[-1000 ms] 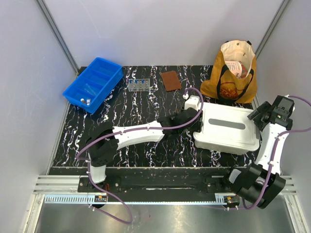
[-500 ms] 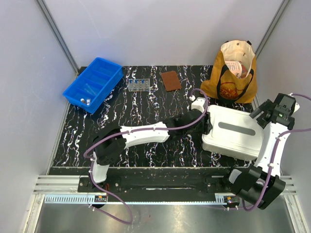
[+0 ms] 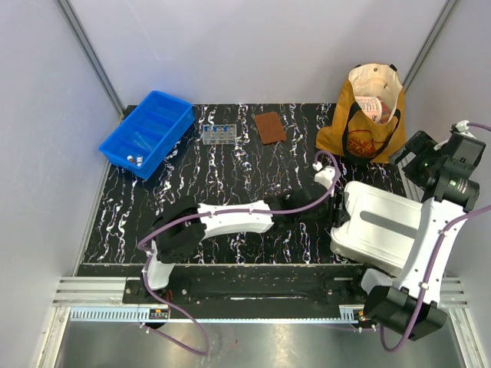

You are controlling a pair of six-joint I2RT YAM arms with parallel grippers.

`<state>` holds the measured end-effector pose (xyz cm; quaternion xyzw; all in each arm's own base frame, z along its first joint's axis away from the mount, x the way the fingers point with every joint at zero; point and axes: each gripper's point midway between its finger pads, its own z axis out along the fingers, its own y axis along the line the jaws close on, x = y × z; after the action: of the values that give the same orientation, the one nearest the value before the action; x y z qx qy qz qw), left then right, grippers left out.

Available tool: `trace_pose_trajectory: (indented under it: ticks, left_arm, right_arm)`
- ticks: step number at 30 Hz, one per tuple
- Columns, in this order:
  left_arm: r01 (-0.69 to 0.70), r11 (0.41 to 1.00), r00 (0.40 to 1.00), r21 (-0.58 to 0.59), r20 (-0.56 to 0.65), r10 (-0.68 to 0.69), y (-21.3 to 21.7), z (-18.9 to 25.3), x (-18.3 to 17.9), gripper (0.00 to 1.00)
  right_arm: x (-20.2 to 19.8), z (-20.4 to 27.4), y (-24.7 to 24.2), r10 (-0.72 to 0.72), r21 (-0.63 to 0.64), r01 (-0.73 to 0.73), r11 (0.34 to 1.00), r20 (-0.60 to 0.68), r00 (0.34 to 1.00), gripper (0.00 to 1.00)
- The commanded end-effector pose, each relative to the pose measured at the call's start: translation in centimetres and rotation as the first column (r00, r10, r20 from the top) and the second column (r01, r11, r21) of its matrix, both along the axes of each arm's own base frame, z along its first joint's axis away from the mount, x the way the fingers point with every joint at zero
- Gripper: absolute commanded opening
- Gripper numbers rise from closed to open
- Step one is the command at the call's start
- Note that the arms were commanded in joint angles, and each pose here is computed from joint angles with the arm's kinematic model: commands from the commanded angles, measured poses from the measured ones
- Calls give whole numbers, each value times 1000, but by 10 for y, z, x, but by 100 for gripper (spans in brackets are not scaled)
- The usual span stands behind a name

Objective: Organize the chemistry lab equipment

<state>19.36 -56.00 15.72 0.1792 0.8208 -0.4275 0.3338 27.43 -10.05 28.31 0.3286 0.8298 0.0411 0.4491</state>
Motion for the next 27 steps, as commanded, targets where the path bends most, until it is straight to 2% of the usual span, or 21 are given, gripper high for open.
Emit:
trace_pose_trajectory:
  ticks: [1, 5, 8, 11, 14, 16, 20, 23, 25, 27]
  left_arm:
    - [-43, 998, 995, -34, 84, 46, 32, 51, 17, 60]
    - [-109, 993, 981, -50, 157, 116, 65, 88, 35, 65]
    - [-172, 985, 961, -32, 212, 175, 97, 106, 44, 74]
    - [-207, 978, 943, -35, 260, 208, 127, 127, 45, 79]
    - [-214, 977, 927, 12, 319, 199, 162, 136, 37, 84]
    - [-237, 971, 911, 20, 352, 215, 194, 148, 29, 99]
    - [-246, 969, 895, -31, 377, 239, 254, 170, 3, 99]
    - [-242, 969, 895, -56, 373, 245, 294, 179, -18, 99]
    - [-258, 963, 892, -77, 363, 269, 318, 180, -27, 99]
    - [-257, 961, 892, -100, 358, 276, 336, 181, -37, 99]
  right_arm:
    - [-6, 33, 58, 212, 62, -222, 973, 131, 968, 100]
    - [-13, 27, 72, 248, 97, -260, 961, 121, 961, 100]
    - [-16, 4, 93, 314, 153, -323, 934, 83, 946, 100]
    - [-21, -21, 105, 348, 184, -347, 920, 28, 937, 100]
    - [-29, -21, 127, 414, 198, -418, 886, 63, 908, 100]
    - [-35, -11, 143, 459, 206, -469, 859, 99, 883, 100]
    - [-50, 2, 163, 536, 166, -548, 820, 116, 836, 100]
    - [-65, 11, 179, 622, 135, -636, 760, 136, 771, 100]
    - [-72, 23, 192, 660, 96, -685, 722, 203, 723, 100]
    - [-76, 41, 195, 655, 36, -692, 721, 291, 697, 100]
